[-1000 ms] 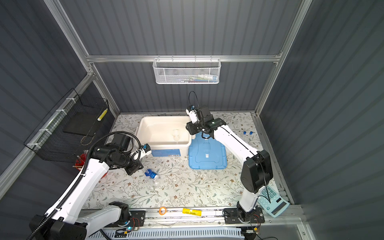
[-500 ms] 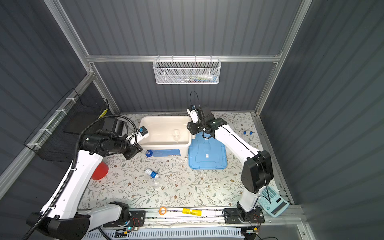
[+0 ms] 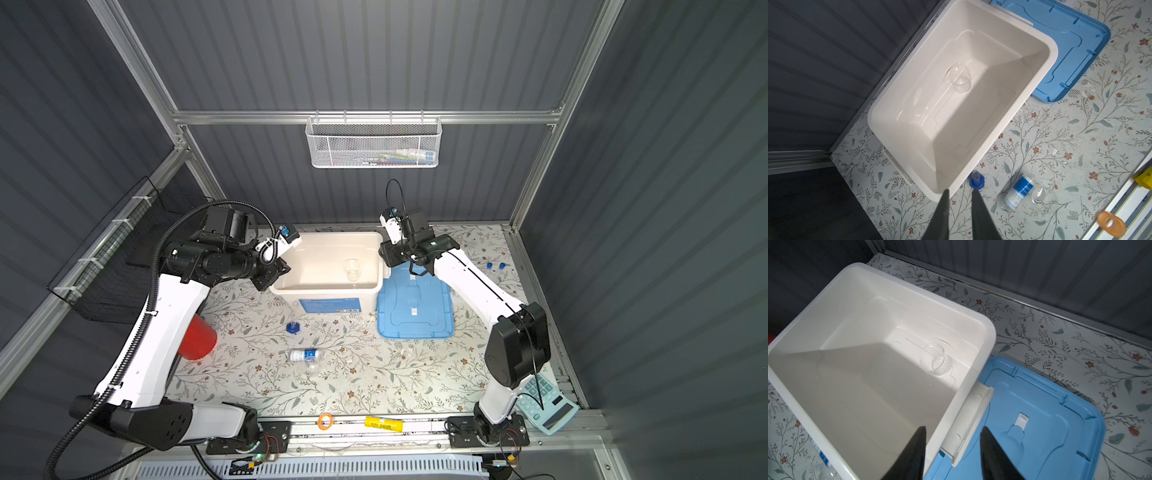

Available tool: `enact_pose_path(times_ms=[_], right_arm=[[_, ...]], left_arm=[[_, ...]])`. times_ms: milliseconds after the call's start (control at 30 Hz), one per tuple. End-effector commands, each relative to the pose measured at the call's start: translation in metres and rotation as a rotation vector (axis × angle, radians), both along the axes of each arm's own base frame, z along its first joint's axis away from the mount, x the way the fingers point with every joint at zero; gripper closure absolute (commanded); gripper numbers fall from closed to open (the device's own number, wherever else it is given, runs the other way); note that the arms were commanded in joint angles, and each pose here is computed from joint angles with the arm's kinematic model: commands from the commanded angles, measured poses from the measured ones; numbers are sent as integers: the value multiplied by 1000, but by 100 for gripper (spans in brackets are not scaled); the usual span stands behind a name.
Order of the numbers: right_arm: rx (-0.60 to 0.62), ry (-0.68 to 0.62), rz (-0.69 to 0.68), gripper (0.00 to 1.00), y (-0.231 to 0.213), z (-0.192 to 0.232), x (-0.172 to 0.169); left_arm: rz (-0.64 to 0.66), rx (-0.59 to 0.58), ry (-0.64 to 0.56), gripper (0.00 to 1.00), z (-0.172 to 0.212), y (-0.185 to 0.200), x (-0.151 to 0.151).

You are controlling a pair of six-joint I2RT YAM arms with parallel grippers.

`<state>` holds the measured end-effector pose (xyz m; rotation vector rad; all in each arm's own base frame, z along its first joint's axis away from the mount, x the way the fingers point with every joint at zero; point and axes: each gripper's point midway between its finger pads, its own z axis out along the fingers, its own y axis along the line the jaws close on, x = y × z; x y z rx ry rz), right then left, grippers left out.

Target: Organize the chemistry lab equipment

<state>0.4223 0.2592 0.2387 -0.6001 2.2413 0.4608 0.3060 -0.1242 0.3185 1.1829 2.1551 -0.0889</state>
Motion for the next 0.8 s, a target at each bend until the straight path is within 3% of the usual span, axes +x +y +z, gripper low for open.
enact_pose_path(times_ms=[0, 133, 300, 467, 767], right_arm=[[9, 4, -11, 56, -6, 2, -5], [17, 44, -5, 55, -4, -8, -9], [40, 64, 13, 56, 2, -10, -12], [44, 50, 13, 56, 0, -3, -13], [47, 53, 19, 56, 0, -4, -17]], left_arm=[[-22, -7, 7, 80, -2, -3, -8], [37, -42, 18, 80, -21, 4, -23], [125, -63, 28, 65, -56, 15, -36], [197, -65, 32, 51, -67, 34, -41], [308, -66, 95, 41, -102, 56, -46]])
